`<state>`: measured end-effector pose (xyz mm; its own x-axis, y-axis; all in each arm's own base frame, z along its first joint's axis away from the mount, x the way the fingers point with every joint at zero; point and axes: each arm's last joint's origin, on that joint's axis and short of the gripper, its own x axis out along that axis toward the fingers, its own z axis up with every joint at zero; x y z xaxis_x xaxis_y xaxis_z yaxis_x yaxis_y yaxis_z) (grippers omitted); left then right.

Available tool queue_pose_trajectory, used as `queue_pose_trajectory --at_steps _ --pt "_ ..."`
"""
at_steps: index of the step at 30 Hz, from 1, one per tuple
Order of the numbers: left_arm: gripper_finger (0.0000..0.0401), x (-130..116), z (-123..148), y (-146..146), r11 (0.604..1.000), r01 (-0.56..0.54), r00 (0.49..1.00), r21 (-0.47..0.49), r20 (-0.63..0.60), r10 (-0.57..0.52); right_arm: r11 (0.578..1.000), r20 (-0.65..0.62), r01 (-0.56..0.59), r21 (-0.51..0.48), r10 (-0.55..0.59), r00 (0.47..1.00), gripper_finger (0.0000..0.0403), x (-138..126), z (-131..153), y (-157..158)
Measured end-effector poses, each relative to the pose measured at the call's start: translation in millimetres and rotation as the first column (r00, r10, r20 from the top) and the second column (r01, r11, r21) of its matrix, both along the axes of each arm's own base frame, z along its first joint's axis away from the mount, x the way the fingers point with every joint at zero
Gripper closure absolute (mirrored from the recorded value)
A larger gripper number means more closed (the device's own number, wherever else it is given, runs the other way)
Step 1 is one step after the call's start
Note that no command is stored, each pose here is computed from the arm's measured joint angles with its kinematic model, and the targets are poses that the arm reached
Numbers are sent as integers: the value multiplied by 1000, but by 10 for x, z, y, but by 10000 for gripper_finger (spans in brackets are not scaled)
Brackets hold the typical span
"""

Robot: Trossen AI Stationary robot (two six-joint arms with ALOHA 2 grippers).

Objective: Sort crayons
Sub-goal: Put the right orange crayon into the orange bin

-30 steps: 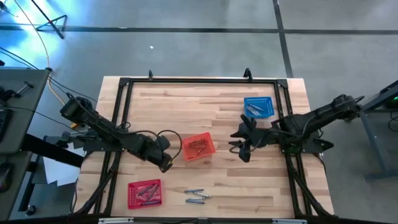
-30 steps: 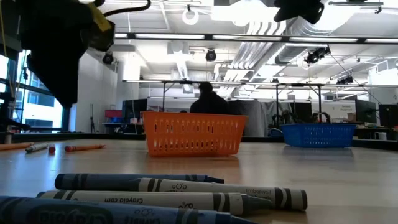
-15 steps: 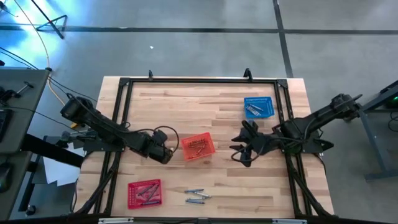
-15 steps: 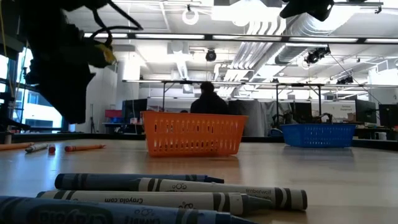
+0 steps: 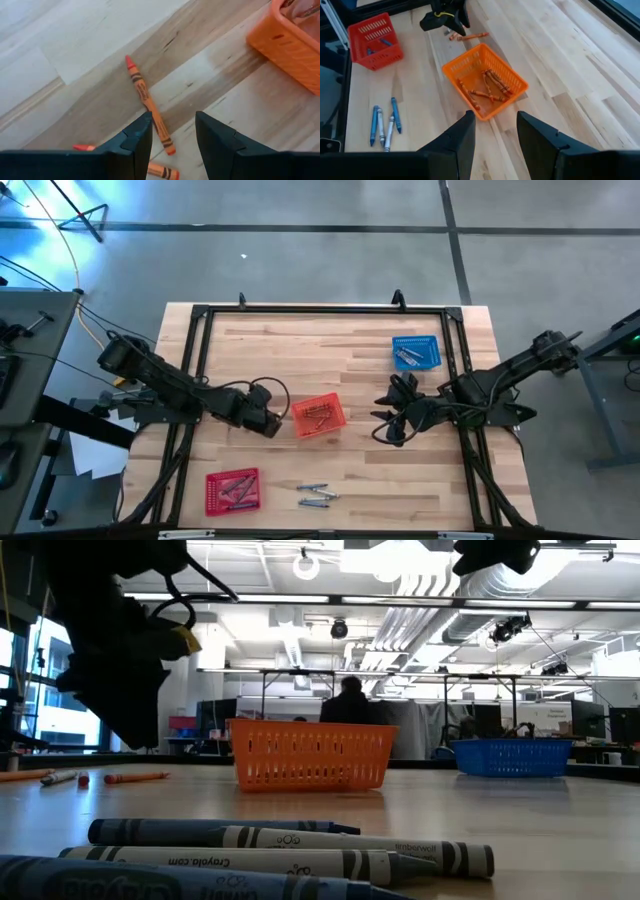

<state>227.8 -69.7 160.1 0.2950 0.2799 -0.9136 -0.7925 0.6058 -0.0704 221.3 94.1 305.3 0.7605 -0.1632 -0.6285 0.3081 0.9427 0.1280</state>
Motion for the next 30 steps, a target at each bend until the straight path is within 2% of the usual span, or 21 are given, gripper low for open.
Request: queue_pose_trajectory --at_steps 12,22,26,30 --pt "266 87 -224 116 1000 -14 994 8 -111 15 1000 -2 0 -2 0 1000 263 -2 -2 -1" --pt "267 139 -374 163 999 -24 982 -39 -187 17 1000 -2 1 -2 -1 1000 263 -1 -2 -2" --pt "291 141 -376 156 997 -25 982 -67 -191 12 1000 -3 1 -2 -1 1000 263 -1 -2 -2" --pt "344 146 -378 147 995 -23 981 -100 -193 3 1000 -3 1 -2 -1 1000 263 -2 -2 -2"
